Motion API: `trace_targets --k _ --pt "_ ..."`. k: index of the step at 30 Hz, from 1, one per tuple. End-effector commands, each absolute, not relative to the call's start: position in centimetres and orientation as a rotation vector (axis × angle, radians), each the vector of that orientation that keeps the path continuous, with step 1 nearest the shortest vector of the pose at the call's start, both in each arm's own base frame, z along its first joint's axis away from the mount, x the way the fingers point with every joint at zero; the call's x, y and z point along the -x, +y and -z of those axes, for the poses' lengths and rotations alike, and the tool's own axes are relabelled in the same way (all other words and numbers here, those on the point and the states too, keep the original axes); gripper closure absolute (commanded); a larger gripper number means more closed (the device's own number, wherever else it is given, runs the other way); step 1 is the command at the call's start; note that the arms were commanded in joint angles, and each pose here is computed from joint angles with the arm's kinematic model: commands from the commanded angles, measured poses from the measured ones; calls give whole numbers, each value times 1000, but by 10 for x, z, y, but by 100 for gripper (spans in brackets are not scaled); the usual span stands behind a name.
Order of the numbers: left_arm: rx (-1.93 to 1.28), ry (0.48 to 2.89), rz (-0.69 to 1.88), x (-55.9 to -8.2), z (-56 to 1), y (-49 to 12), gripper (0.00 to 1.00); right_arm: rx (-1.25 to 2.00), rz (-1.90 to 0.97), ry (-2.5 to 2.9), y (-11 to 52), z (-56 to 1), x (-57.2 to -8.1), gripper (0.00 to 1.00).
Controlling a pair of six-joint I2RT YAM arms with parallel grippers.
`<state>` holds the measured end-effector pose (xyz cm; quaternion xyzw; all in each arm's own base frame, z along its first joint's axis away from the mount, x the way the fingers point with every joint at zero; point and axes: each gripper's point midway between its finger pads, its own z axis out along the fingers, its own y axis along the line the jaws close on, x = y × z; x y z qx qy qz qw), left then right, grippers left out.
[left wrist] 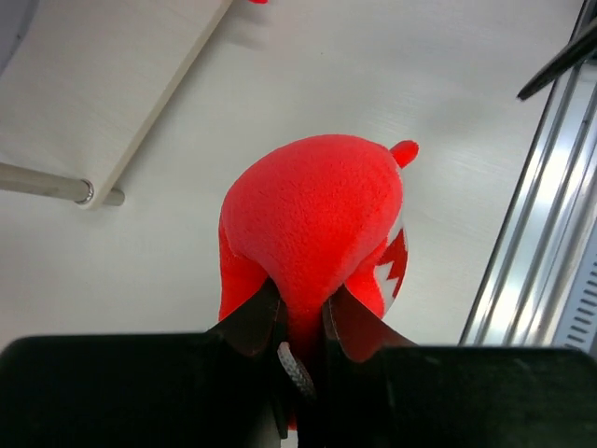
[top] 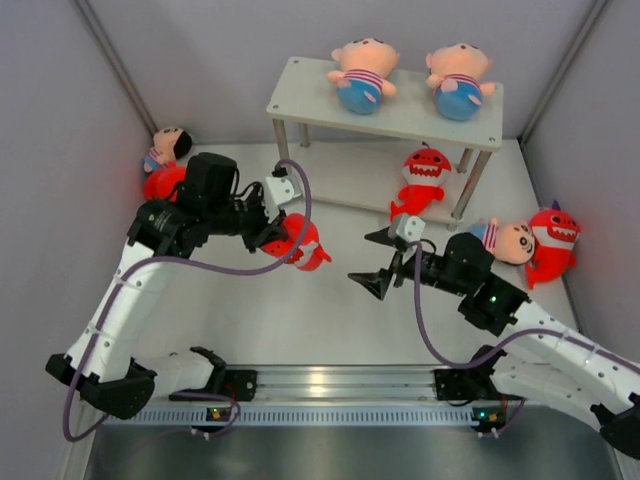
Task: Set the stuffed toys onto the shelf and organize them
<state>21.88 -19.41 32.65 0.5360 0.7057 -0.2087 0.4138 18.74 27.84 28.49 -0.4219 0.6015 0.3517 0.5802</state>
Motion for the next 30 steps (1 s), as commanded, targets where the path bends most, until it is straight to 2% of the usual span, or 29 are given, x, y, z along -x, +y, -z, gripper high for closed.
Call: trace_targets --k 1,4,8,13,20,23,24,26,27,29,30 --pt "-1170 1868 625 -220 -345 -203 100 1014 -706 1241 285 -281 -195 11" --pt "-1108 1903 714 -215 -352 -211 100 952 -787 1239 305 -266 -193 10" --pt "-1033 1939 784 -214 -361 -217 100 806 -944 1082 317 -293 -185 10" --pt "-1032 1942 824 -211 -362 -221 100 777 -1073 1173 343 -285 -191 11" --pt "-1017 1909 850 -211 -379 -225 100 683 -1110 1204 342 -273 -198 15" --pt "-1015 1890 867 -212 -387 -227 100 658 -1198 1154 345 -286 -190 30" --pt "-1017 1888 870 -212 -387 -227 100 657 -1224 1150 348 -288 -188 44" --pt "-1014 1899 878 -212 -385 -228 100 648 -1283 1132 353 -296 -184 57" --pt "-1015 1905 879 -212 -383 -228 100 646 -1301 1117 354 -300 -182 68" --pt "-1013 1916 871 -213 -379 -227 100 642 -1342 1092 355 -309 -178 80" --pt "-1010 1920 867 -214 -378 -227 100 639 -1358 1100 356 -309 -177 98"
